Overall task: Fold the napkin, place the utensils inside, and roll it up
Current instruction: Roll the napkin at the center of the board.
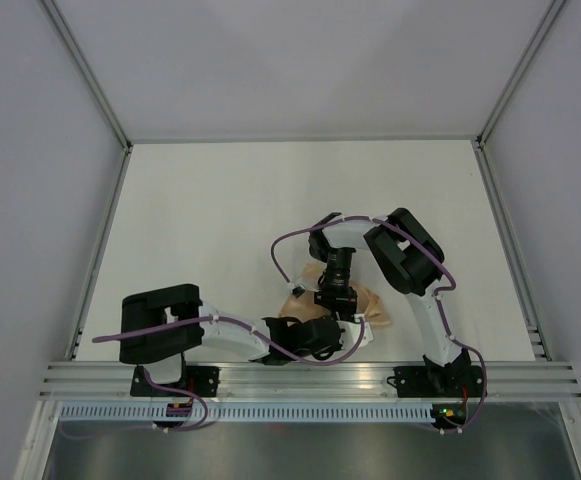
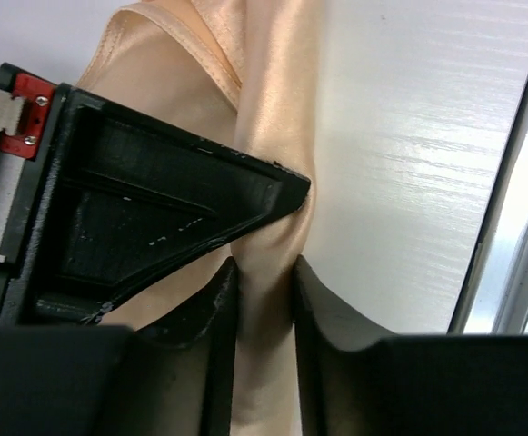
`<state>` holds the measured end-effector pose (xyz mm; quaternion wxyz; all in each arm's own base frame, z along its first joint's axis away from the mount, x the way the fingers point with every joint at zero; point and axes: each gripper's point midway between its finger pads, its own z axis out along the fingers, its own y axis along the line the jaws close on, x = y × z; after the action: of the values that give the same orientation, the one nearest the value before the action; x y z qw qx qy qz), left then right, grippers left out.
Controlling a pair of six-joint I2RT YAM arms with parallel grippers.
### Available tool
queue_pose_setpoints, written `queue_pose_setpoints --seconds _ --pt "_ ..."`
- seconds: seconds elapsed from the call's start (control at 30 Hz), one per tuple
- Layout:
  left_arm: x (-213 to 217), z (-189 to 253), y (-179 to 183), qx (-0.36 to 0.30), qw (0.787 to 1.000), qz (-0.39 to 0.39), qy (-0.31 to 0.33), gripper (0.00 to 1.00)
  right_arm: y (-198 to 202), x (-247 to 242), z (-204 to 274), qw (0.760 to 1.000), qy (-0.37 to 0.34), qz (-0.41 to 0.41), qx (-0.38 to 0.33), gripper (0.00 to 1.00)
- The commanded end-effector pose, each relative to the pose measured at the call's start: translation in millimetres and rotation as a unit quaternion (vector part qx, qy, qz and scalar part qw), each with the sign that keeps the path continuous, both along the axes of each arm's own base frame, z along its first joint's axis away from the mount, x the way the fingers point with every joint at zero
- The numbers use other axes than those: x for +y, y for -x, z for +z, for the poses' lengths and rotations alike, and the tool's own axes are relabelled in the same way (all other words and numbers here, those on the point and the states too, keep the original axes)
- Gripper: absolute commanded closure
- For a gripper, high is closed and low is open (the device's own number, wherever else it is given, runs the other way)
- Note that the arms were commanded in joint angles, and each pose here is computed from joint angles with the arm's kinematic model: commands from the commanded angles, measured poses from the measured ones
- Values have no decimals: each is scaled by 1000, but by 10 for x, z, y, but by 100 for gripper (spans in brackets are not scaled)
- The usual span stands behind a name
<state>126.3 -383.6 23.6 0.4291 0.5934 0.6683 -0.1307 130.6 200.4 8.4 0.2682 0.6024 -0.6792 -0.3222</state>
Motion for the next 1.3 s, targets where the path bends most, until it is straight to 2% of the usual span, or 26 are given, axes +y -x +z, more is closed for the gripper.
queue_pose_setpoints --seconds 0.0,0.1,0.13,0.2,0.33,0.37,0.47,0.53,0.6,0.7,0.73,0.8,0.83,0.93,1.07,1.27 --pt "-25 -70 29 13 1000 15 23 73 -560 91 -720 986 -39 51 -154 100" --pt "6 -135 78 28 999 21 30 86 -605 156 -644 986 -54 33 -156 96" --pt "55 -182 101 34 999 23 27 92 -634 164 -614 986 -58 23 -157 93" --pt "123 -239 144 48 998 27 34 98 -693 256 -480 984 -83 0 -159 84" --pt "223 -307 219 73 996 34 45 98 -951 411 -127 972 -139 -73 -173 71" --pt "256 -320 228 75 996 35 46 98 -1035 447 -53 967 -152 -89 -182 63" --pt "330 -310 269 87 993 37 72 98 -1277 538 393 943 -213 -153 -205 56" --pt "374 -315 278 92 992 39 83 98 -1404 515 600 928 -240 -197 -206 54" --pt "374 -329 260 93 991 45 82 98 -1567 513 828 905 -273 -220 -241 52" --pt "393 -381 275 119 987 50 91 98 -1735 358 975 877 -294 -240 -295 51" --pt "399 -374 234 131 984 62 101 98 -1715 250 909 875 -285 -251 -301 51" --pt "453 -389 214 152 980 67 106 98 -1819 166 1032 852 -302 -256 -342 50" --pt "461 -348 199 165 976 75 118 98 -1766 119 980 852 -299 -260 -341 50" --pt "534 -275 132 213 960 92 154 98 -1785 26 1025 833 -314 -260 -374 50" --pt "642 -300 199 272 942 103 167 98 -1648 -37 1155 813 -342 -244 -403 48" --pt "679 -416 315 339 921 113 157 98 -1356 -95 1187 810 -368 -178 -421 43"
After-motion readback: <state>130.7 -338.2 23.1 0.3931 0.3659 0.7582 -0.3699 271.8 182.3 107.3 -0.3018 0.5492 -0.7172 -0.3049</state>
